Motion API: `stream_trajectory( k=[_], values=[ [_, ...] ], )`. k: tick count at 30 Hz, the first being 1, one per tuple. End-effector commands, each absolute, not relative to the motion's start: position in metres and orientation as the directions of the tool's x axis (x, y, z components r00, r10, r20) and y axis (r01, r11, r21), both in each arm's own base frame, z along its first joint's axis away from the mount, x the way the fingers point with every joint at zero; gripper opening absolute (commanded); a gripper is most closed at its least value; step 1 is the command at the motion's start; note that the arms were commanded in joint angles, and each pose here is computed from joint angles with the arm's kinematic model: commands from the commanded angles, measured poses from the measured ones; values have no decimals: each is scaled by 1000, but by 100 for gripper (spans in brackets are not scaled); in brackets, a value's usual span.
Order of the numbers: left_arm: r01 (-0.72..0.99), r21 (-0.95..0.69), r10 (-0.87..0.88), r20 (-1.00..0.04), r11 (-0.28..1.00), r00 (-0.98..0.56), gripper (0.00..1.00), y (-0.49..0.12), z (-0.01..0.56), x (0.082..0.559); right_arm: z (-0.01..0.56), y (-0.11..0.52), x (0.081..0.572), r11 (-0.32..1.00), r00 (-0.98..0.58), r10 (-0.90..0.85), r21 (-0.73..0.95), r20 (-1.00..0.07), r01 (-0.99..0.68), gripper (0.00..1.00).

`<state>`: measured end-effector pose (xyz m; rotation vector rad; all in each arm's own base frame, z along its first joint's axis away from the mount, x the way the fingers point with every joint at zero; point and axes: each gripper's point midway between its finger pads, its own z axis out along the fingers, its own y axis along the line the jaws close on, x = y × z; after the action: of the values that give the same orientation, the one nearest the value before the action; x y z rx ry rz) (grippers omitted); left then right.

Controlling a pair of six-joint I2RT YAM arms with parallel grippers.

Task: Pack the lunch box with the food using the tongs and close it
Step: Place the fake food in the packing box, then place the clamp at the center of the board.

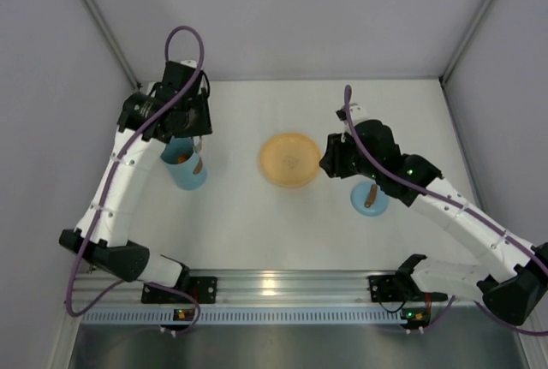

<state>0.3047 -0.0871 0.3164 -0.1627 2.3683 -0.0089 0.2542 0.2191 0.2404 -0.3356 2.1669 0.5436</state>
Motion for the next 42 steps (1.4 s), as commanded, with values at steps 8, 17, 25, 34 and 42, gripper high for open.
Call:
stream_trajectory(
  k=[8,17,25,34,42],
  values=[
    [34,-86,-32,-666,996,-745,49,-153,265,408,291,203,278,912,-520,4,217,-854,-349,37],
    [-25,-92,-77,-619,995,-782,48,-160,181,469,305,210,301,918,-509,11,211,-861,-337,38],
    [-66,-103,-115,-586,992,-802,49,-137,140,491,302,215,330,922,-518,-10,193,-855,-336,37],
    [-70,-87,-106,-539,994,-836,52,-136,97,492,292,218,348,919,-539,-8,207,-842,-336,37],
    [-90,-65,-111,-488,994,-866,60,-134,55,484,282,217,352,918,-556,-6,217,-831,-333,37]
  ],
)
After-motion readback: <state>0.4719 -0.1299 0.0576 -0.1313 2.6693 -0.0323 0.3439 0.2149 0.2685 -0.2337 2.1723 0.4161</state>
